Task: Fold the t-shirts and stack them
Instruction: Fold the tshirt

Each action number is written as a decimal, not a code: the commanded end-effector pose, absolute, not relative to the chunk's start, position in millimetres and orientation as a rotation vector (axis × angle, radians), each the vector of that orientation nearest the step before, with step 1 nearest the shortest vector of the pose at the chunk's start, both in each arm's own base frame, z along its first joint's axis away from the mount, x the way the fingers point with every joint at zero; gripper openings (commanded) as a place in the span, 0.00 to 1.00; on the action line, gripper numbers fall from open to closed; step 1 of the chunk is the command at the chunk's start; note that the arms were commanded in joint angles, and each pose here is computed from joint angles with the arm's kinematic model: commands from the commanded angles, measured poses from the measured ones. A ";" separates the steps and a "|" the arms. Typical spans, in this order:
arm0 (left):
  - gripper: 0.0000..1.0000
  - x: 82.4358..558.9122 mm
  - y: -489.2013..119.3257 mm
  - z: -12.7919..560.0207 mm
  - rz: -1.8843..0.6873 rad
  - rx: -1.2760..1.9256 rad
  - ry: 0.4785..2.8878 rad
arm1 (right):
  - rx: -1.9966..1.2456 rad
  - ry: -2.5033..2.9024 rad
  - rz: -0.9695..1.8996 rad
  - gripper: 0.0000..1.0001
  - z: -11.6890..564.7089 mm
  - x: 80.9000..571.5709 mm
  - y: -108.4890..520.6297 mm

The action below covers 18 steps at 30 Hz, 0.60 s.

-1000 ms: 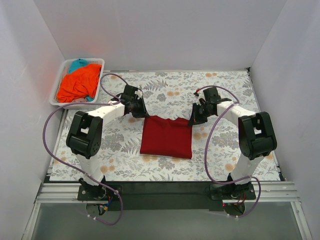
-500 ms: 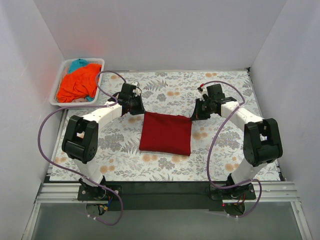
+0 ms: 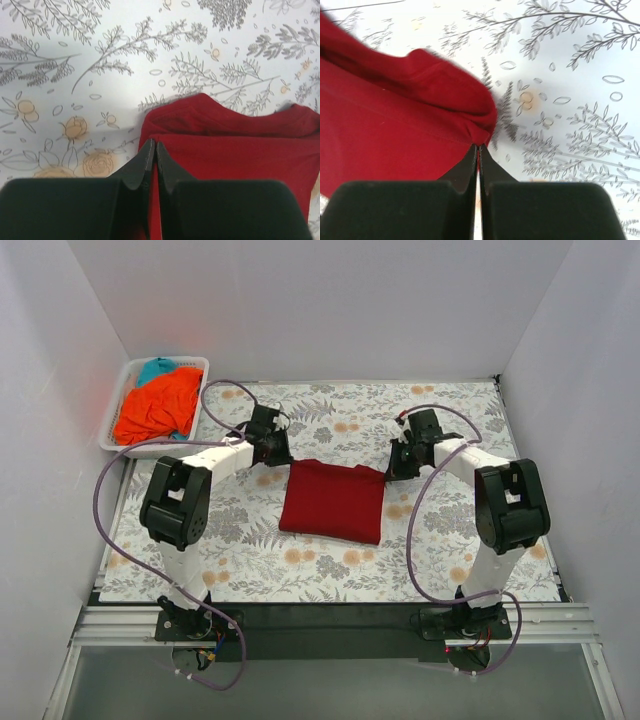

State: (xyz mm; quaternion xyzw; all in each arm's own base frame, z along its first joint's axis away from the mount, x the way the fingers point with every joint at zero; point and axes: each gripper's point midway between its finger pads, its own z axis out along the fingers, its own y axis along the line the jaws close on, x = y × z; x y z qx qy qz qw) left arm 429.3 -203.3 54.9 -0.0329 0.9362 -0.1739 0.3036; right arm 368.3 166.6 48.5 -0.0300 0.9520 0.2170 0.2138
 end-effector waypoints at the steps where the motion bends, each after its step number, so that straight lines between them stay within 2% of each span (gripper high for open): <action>1: 0.00 461.2 -181.2 61.8 -0.353 -0.159 2.406 | -0.028 2.565 0.479 0.01 55.2 407.3 152.2; 7: 0.00 478.8 -180.5 40.2 -0.390 -0.164 2.446 | -0.003 2.530 0.528 0.01 57.5 449.2 167.4; 8: 0.00 480.1 -182.0 40.2 -0.400 -0.156 2.447 | 0.005 2.533 0.535 0.08 55.2 453.4 168.8; 10: 0.11 485.7 -185.1 48.8 -0.423 -0.138 2.432 | 0.008 2.512 0.567 0.28 65.6 460.6 174.2; 11: 0.17 486.0 -186.0 53.6 -0.430 -0.135 2.427 | 0.000 2.480 0.584 0.45 80.3 466.6 177.3; 12: 0.24 486.1 -188.7 61.9 -0.456 -0.122 2.415 | -0.003 2.472 0.606 0.53 87.8 466.3 180.0; 13: 0.35 487.0 -188.5 79.4 -0.468 -0.119 2.382 | -0.006 2.462 0.614 0.61 96.4 465.3 180.6; 14: 0.46 485.0 -187.8 87.3 -0.476 -0.116 2.370 | -0.017 2.428 0.633 0.74 114.2 463.5 181.4; 16: 0.70 478.8 -191.6 121.2 -0.543 -0.107 2.314 | -0.031 2.395 0.669 0.84 132.0 458.4 184.5; 18: 0.77 465.9 -200.8 136.0 -0.645 -0.109 2.290 | -0.067 2.360 0.775 0.86 154.5 446.9 195.6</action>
